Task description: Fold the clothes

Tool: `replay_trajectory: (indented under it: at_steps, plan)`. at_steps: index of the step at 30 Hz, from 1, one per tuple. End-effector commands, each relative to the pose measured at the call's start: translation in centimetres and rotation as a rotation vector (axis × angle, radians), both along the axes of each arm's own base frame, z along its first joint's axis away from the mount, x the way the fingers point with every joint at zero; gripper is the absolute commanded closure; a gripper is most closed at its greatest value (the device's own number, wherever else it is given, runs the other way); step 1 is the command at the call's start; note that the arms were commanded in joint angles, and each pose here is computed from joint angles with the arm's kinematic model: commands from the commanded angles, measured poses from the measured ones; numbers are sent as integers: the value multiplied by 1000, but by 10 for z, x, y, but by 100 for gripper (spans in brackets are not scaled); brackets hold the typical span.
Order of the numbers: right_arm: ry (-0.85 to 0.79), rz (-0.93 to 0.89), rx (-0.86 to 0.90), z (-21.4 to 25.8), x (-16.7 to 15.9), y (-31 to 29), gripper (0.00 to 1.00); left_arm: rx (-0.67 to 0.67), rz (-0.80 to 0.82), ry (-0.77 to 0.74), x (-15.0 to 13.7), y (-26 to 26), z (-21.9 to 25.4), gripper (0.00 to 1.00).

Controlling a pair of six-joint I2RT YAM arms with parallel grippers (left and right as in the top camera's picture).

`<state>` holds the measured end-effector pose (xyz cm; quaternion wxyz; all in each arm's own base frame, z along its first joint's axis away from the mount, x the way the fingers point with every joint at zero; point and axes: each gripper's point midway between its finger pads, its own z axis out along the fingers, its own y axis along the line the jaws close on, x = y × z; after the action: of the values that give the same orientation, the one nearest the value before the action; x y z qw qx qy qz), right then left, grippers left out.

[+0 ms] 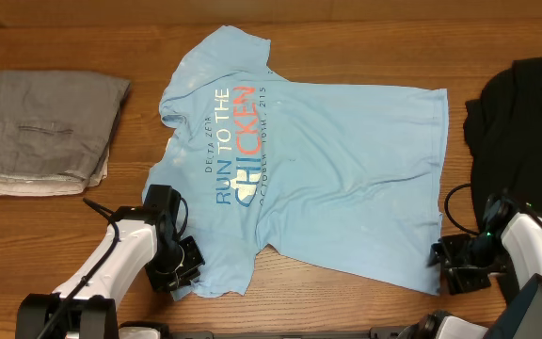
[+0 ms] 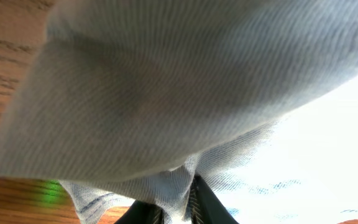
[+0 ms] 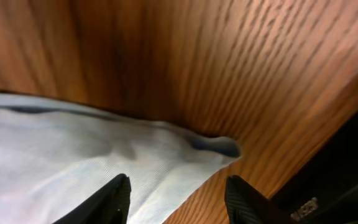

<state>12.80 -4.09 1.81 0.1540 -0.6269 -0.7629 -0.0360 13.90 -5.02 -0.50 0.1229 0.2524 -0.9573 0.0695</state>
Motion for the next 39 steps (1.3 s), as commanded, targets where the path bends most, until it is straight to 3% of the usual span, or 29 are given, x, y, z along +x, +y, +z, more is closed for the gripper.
replay_trajectory:
  at_steps: [1, 23, 25, 30, 34, 39]
  plan:
    - [21, -25, -49, -1, -4, -7, 45, -24, -12, -11, 0, -2, 1, 82]
    - [-29, -25, -2, -28, -8, 9, 32, -24, -12, -11, 0, -2, 1, 79]
    - [-32, -25, -4, -28, -7, 8, 37, -24, -12, -11, 0, -2, 1, 79]
    - [-35, -24, -5, -28, -6, 8, 72, -24, -12, -11, 0, -2, 1, 81]
    - [-46, 2, 3, -27, -5, 8, 93, -26, -18, -12, 0, -2, 1, 96]
    - [-53, 49, 10, -14, 2, 4, 96, -2, -64, -2, 2, 3, 11, 96]
